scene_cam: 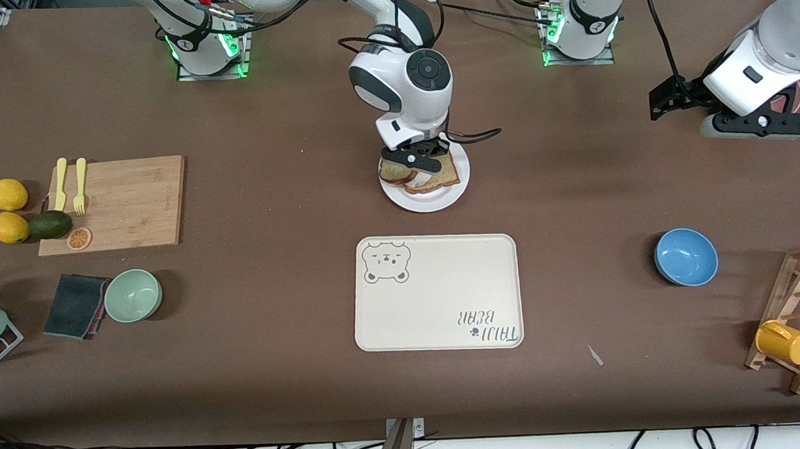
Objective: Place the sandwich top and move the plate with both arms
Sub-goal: 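Lay the bread slice onto the egg toast and open the right gripper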
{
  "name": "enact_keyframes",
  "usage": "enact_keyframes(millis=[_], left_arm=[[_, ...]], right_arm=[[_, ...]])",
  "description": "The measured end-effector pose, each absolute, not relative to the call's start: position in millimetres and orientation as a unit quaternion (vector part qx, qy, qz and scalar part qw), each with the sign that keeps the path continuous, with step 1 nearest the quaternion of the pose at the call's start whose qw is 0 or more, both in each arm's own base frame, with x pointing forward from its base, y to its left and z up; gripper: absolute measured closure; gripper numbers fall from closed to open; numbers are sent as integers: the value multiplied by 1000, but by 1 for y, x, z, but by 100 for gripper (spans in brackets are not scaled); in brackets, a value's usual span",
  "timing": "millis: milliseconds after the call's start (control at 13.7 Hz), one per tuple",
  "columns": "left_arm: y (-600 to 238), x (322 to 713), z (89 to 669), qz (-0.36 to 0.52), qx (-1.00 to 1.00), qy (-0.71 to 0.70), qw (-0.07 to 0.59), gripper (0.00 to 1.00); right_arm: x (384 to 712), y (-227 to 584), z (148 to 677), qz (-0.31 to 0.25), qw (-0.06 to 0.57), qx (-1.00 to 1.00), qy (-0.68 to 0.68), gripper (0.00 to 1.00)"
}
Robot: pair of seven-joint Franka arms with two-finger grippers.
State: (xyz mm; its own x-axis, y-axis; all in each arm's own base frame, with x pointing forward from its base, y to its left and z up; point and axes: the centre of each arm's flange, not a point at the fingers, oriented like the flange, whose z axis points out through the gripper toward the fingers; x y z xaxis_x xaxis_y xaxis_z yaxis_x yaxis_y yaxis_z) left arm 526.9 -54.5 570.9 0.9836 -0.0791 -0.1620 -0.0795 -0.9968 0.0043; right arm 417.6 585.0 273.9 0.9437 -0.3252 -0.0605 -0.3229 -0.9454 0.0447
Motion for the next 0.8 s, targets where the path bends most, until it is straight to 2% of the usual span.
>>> enact_keyframes(millis=[365,439,804], left_arm=[[-55,527,571,81,-996,40,1,0],[-55,527,571,81,-996,40,1,0],[-55,527,571,81,-996,40,1,0]], right_arm=[[413,596,253,-27,6,984,-174,95],[415,595,251,-25,6,984,-176,90],[429,592,260,-14,0,983,-185,37]])
